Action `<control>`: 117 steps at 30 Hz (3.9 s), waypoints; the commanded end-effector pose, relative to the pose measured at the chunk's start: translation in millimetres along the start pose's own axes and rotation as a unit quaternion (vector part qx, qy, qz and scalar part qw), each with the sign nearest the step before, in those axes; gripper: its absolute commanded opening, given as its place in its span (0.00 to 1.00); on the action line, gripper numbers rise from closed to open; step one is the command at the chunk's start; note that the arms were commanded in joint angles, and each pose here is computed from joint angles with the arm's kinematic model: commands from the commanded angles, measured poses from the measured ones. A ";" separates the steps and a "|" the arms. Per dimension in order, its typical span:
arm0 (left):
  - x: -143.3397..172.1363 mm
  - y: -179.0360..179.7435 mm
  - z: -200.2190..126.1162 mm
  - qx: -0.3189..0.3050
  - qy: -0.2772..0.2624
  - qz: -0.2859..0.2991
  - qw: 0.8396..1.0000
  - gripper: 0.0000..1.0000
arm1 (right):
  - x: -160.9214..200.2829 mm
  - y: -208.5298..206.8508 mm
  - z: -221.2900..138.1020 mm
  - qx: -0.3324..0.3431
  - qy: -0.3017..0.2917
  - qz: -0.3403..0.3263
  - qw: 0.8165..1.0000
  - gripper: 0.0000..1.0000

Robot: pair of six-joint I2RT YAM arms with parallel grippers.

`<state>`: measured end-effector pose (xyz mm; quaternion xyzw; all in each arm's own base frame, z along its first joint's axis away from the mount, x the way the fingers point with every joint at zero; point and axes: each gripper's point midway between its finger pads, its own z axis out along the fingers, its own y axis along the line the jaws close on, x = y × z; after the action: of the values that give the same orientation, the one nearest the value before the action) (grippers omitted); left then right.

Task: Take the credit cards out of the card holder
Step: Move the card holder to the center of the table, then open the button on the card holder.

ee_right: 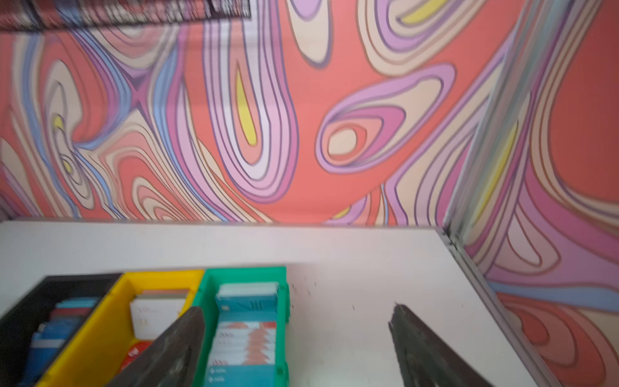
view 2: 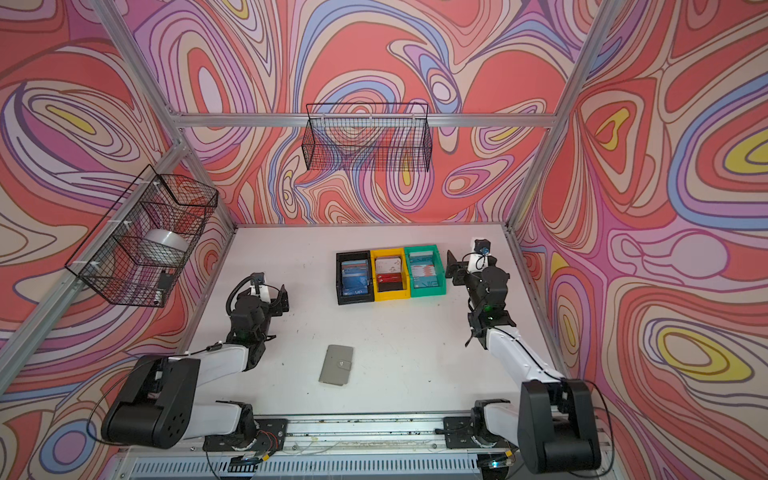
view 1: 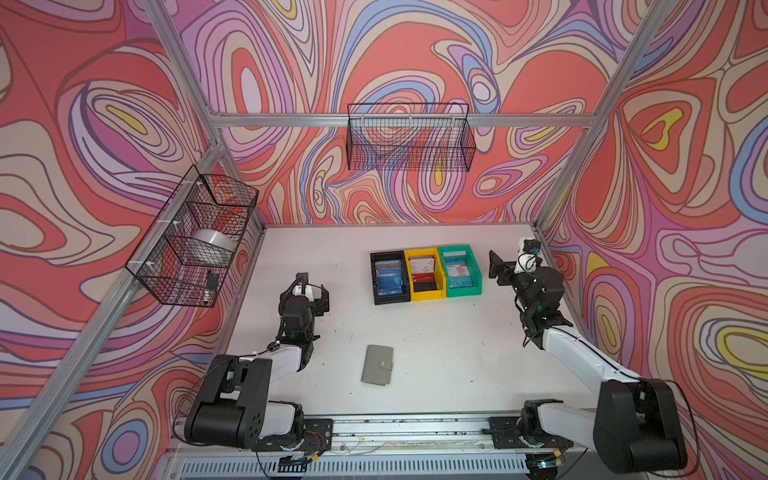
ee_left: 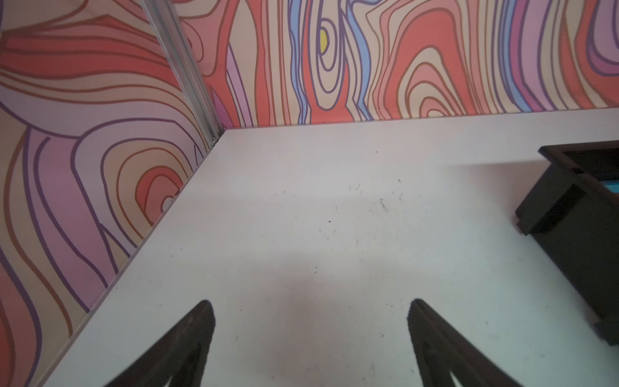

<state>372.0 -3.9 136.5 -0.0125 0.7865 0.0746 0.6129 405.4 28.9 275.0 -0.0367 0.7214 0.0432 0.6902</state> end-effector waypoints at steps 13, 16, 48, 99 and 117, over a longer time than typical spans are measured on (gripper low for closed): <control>-57.9 -57.6 -52.8 0.142 0.064 -0.094 0.983 0.69 | 65.8 176.8 -66.2 -0.239 0.278 0.064 0.928 0.80; -38.5 -56.8 -62.1 0.135 0.134 -0.144 0.971 0.57 | 87.8 208.8 -79.0 -0.279 0.334 0.070 0.897 0.76; 100.9 -120.0 -146.1 0.227 0.400 -0.294 0.838 0.00 | 208.1 371.4 -232.6 -0.572 0.550 0.095 0.602 0.49; 69.2 -168.5 -129.7 0.252 0.389 -0.226 0.857 0.00 | 200.0 297.9 -93.1 -0.316 0.539 -0.015 0.780 0.42; 78.9 -196.0 -113.1 0.284 0.395 -0.246 0.838 0.00 | 234.8 335.3 -89.0 -0.287 0.562 -0.057 0.774 0.42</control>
<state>260.8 -197.4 61.3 -0.0583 0.9298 -0.2907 0.2182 263.2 352.8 48.6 -0.3017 0.9264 0.1942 0.1140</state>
